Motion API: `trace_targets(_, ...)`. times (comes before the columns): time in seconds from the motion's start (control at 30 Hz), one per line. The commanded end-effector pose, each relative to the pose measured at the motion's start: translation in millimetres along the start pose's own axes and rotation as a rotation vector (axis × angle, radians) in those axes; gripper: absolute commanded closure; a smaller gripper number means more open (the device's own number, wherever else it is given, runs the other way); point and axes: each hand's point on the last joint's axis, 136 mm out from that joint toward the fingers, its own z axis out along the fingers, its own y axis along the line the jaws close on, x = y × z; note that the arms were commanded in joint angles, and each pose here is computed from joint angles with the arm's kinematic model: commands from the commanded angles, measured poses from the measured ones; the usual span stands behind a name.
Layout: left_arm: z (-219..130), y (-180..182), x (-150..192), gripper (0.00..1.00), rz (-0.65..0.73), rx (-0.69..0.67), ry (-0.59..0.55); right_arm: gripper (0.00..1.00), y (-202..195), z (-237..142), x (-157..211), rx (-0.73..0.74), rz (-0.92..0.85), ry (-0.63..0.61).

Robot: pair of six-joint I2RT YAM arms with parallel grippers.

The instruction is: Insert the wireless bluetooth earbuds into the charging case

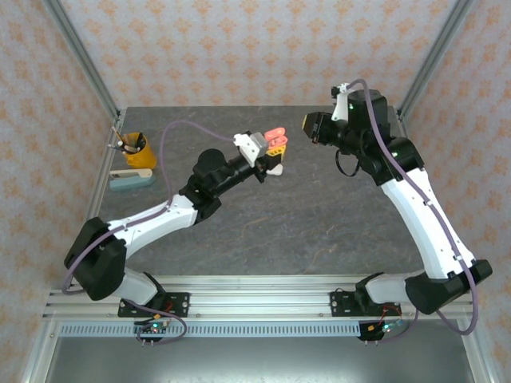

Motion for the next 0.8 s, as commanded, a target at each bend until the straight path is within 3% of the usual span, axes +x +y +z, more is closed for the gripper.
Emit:
trace_targets(0.0, 11.5, -11.0, -24.2, 1.0, 0.005, 0.054, -0.065, 0.77, 22.4, -17.9, -17.3, -0.113, -0.028, -0.09)
trace_targets(0.37, 38.3, -20.7, -28.6, 1.0, 0.0, 0.084, -0.071, 0.77, 28.8, -19.3, -12.1, -0.165, -0.09, -0.102)
trace_targets(0.77, 40.4, -22.0, -34.0, 1.0, -0.007, 0.087, -0.08, 0.78, 18.8, -12.6, -2.2, -0.136, -0.109, -0.092)
